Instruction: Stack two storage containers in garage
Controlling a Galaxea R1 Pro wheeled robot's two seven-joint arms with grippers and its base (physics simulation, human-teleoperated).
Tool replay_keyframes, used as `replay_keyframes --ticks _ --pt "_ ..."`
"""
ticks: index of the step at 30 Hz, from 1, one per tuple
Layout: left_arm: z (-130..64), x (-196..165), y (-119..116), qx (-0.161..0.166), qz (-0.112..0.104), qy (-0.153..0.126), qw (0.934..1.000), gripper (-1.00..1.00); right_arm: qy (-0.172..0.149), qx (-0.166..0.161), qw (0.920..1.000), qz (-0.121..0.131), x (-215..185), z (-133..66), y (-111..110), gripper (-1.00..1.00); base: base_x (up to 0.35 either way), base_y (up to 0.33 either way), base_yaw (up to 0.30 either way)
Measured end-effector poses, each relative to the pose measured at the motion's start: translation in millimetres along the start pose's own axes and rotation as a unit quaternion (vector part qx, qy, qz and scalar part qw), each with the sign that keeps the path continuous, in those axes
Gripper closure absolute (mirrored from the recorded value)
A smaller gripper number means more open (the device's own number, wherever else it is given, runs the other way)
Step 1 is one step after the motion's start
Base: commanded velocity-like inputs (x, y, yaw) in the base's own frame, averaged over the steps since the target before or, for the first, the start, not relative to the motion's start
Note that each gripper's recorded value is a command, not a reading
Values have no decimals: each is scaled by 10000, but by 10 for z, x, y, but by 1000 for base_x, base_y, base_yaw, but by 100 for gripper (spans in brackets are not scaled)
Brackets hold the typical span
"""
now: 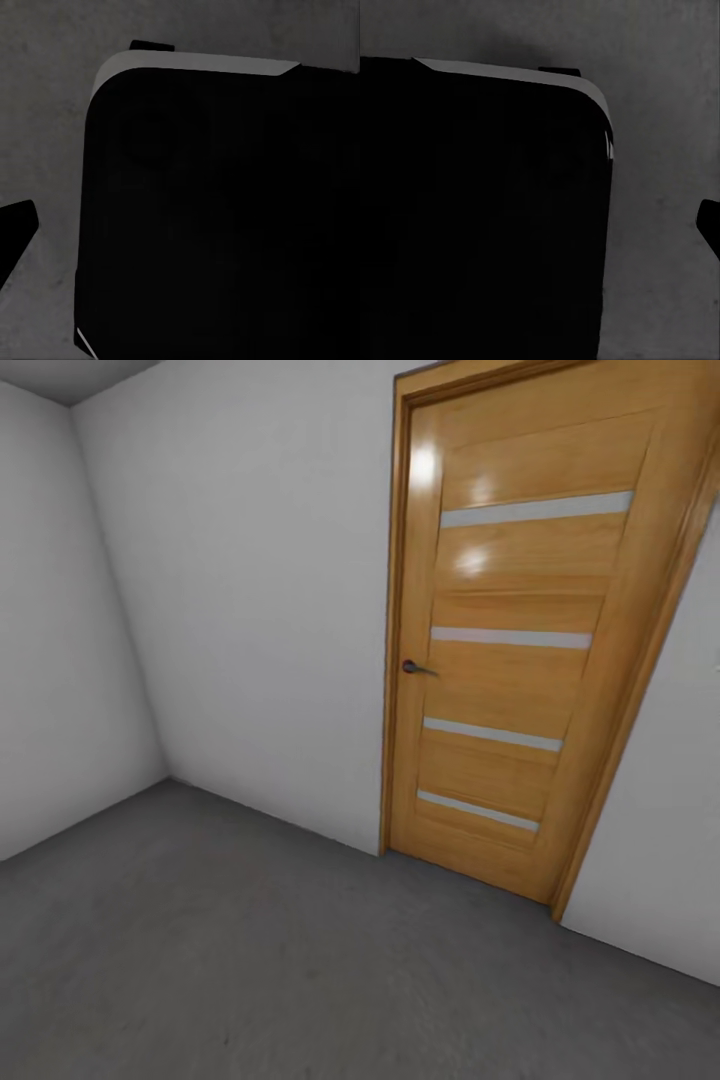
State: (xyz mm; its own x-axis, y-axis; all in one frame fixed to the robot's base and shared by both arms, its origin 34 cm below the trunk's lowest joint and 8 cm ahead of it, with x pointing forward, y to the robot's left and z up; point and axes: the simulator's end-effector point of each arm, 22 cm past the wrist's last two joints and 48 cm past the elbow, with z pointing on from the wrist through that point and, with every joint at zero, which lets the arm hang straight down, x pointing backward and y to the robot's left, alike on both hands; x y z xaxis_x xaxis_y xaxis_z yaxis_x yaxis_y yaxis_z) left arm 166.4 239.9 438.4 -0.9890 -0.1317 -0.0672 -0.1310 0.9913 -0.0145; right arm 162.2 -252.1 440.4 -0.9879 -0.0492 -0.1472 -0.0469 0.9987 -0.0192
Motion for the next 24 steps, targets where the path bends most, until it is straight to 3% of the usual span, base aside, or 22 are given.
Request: replay_keyframes --ticks 24 --pt "0 5 0 0 0 5 10000 -100 0 -1 10000 -10 0 0 -1 -100 325 126 -300"
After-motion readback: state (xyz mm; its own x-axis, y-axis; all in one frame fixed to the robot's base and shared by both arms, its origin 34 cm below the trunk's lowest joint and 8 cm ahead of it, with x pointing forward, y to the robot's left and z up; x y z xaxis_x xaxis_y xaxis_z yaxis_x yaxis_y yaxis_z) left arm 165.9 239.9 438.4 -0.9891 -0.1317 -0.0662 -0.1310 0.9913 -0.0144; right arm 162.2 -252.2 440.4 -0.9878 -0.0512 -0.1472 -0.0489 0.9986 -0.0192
